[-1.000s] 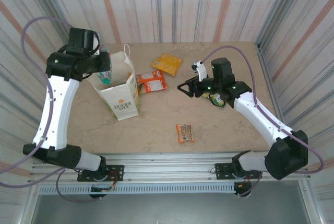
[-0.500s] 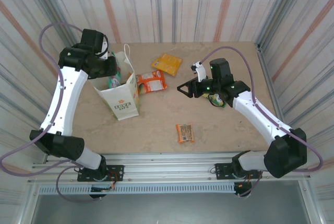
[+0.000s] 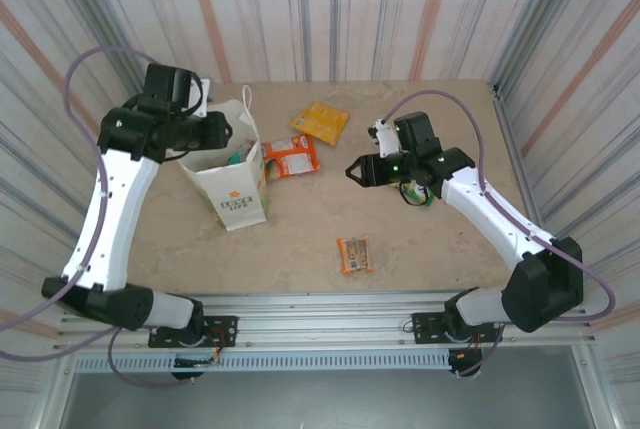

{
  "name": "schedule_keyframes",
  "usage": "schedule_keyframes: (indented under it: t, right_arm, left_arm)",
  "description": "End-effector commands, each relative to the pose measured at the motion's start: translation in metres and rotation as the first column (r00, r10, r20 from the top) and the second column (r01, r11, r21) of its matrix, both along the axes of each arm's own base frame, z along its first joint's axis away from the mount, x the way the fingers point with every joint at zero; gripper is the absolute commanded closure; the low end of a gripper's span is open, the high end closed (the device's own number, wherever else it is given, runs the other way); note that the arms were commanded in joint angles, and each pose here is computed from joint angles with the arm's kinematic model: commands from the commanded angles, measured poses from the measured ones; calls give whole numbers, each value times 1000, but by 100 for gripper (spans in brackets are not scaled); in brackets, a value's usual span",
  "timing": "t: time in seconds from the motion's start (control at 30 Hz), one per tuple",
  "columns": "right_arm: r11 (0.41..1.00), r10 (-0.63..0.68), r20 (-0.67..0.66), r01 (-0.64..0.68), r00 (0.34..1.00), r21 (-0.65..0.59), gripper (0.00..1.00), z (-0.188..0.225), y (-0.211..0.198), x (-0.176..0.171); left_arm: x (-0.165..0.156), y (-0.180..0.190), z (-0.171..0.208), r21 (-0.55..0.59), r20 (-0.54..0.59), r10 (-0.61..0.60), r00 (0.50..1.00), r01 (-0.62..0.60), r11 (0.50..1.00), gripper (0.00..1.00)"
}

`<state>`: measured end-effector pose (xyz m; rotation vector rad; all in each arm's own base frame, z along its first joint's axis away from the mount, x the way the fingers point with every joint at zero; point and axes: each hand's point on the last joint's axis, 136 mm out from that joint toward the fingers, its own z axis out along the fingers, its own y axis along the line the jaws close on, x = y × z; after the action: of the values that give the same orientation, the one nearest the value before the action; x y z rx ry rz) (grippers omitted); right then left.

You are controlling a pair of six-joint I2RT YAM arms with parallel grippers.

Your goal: Place the snacks into the paper bag

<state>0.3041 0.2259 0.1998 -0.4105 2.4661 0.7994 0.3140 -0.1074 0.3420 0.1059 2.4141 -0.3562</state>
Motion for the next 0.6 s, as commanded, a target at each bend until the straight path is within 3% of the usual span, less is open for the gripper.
schedule_keyframes:
  t: [0.0,0.2,0.43,0.57]
  right_arm:
    - [985,-100,-184,72,978,-154,35,-38,-15,-25]
    - [940,-202,-367,76,908,-331,38,-96,-25,-75]
    - [894,-310,-441,100,842,-437,38,-135,-32,-114]
    - [897,-310,-473,89,825,-432,43,-155,-32,-122]
  left_arm:
    - [-18,-23,7,-42,94,-147,985,152,988,53]
    - [-61,-61,-16,-85,133,-367,921,379,921,52]
    - [-90,-82,-48,-61,54,-470,881,473,879,52]
    - [-96,-93,-58,-65,29,-499,866,500,864,52]
